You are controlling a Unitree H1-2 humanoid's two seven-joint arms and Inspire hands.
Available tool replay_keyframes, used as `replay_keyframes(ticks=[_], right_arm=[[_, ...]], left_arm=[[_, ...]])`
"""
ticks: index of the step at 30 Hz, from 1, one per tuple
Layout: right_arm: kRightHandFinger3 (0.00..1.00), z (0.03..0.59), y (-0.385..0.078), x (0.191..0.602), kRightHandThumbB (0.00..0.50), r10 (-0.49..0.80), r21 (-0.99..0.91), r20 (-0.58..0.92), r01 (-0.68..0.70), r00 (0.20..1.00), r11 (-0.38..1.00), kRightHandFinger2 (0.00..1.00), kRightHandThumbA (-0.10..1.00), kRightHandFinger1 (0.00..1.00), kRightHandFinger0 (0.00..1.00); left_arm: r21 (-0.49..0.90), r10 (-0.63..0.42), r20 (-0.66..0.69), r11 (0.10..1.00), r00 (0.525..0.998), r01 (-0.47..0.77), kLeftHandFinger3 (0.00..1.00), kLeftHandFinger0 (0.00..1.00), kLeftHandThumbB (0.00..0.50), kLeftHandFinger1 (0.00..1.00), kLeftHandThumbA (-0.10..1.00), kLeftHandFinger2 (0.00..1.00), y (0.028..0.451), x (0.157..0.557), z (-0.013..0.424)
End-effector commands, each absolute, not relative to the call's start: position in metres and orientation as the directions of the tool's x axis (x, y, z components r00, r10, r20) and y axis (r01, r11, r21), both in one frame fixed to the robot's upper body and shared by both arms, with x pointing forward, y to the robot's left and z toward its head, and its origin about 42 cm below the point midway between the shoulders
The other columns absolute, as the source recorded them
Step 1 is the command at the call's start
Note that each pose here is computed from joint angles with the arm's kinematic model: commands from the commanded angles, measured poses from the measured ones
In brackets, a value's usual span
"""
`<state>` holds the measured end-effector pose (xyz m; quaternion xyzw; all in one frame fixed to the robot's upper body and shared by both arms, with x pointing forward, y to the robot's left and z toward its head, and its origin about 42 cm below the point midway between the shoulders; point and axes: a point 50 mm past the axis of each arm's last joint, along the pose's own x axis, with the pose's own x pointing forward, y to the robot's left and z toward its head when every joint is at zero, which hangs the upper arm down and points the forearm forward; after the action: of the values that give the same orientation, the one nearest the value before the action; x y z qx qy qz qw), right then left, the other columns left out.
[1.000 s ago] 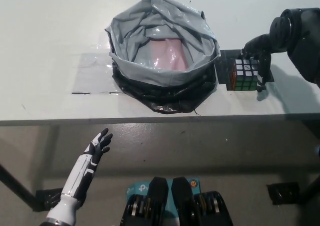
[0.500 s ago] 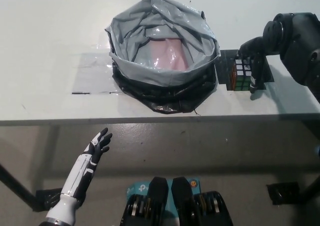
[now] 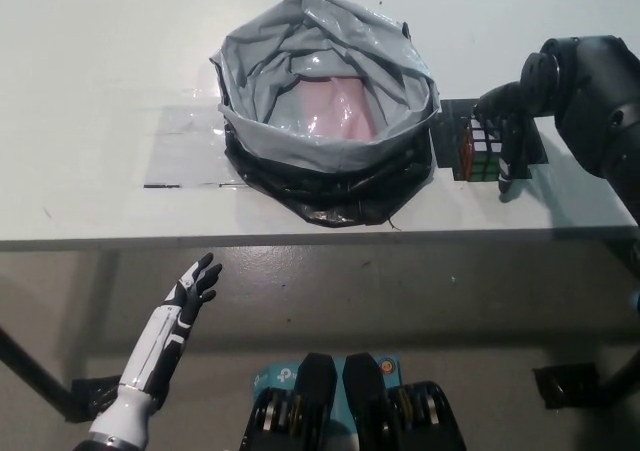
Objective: Use the right hand to pick up a rubix's cube and place it into a plastic bag and lift the bag
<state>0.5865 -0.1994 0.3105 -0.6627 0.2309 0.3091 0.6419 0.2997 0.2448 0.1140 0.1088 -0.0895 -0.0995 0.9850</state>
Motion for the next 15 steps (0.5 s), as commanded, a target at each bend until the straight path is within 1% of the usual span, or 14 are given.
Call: replay_keyframes(ticks=[1,3,6,7,8,9,10,11,12,13,14,15], right_arm=[[1.00,0.350,-0.194,0.595,0.500,0.094,-0.776,-0.631,-0.625,0.770,-0.082,1.00,0.99,1.00,1.00],[1.00,0.349,-0.196,0.596,0.500,0.092,-0.779,-0.626,-0.624,0.774,-0.057,1.00,0.95,1.00,1.00],[1.00,0.347,-0.198,0.596,0.500,0.108,-0.800,-0.599,-0.595,0.793,-0.070,1.00,0.97,1.00,1.00],[1.00,0.347,-0.198,0.596,0.483,0.124,-0.808,-0.589,-0.586,0.798,-0.068,1.00,0.96,1.00,1.00],[1.00,0.346,-0.199,0.597,0.484,0.142,-0.821,-0.570,-0.570,0.810,-0.042,1.00,0.90,1.00,1.00],[0.97,0.344,-0.201,0.598,0.401,0.173,-0.869,-0.482,-0.493,0.859,0.029,0.86,0.64,0.85,0.90],[0.87,0.341,-0.202,0.599,0.413,0.183,-0.907,-0.393,-0.413,0.901,0.086,0.80,0.59,0.77,0.70],[0.87,0.341,-0.203,0.599,0.413,0.183,-0.913,-0.375,-0.397,0.909,0.097,0.80,0.59,0.77,0.70],[0.69,0.340,-0.203,0.599,0.380,0.191,-0.922,-0.353,-0.376,0.916,0.098,0.74,0.50,0.76,0.64],[0.51,0.338,-0.203,0.599,0.318,0.203,-0.934,-0.314,-0.340,0.927,0.112,0.60,0.34,0.61,0.49],[0.41,0.337,-0.203,0.599,0.266,0.213,-0.941,-0.287,-0.317,0.934,0.121,0.48,0.16,0.44,0.31],[0.34,0.335,-0.203,0.598,0.234,0.227,-0.950,-0.246,-0.281,0.942,0.137,0.38,0.02,0.31,0.16]], left_arm=[[0.255,-0.241,0.224,0.950,0.944,0.182,1.00,1.00,0.230,1.00,1.00,1.00,0.250,0.303,0.128],[0.254,-0.239,0.223,0.950,0.945,0.181,1.00,1.00,0.232,1.00,1.00,1.00,0.250,0.303,0.129],[0.252,-0.240,0.222,0.950,0.945,0.182,1.00,1.00,0.227,1.00,1.00,1.00,0.250,0.303,0.129],[0.256,-0.240,0.222,0.950,0.945,0.181,1.00,1.00,0.226,1.00,1.00,1.00,0.250,0.303,0.129],[0.258,-0.240,0.222,0.949,0.945,0.180,1.00,1.00,0.227,1.00,1.00,1.00,0.250,0.303,0.129],[0.258,-0.239,0.221,0.949,0.946,0.180,1.00,1.00,0.228,1.00,1.00,1.00,0.250,0.303,0.129],[0.257,-0.240,0.220,0.949,0.946,0.181,1.00,1.00,0.228,1.00,1.00,1.00,0.249,0.303,0.129],[0.257,-0.240,0.220,0.949,0.945,0.182,1.00,1.00,0.228,1.00,1.00,1.00,0.249,0.303,0.130],[0.256,-0.241,0.222,0.949,0.945,0.182,1.00,1.00,0.228,1.00,1.00,1.00,0.249,0.304,0.130],[0.256,-0.240,0.223,0.950,0.945,0.181,1.00,1.00,0.227,1.00,1.00,1.00,0.249,0.304,0.129],[0.256,-0.240,0.224,0.950,0.945,0.180,1.00,1.00,0.223,1.00,1.00,1.00,0.249,0.304,0.129],[0.260,-0.241,0.224,0.949,0.944,0.180,1.00,1.00,0.222,1.00,1.00,1.00,0.249,0.304,0.129]])
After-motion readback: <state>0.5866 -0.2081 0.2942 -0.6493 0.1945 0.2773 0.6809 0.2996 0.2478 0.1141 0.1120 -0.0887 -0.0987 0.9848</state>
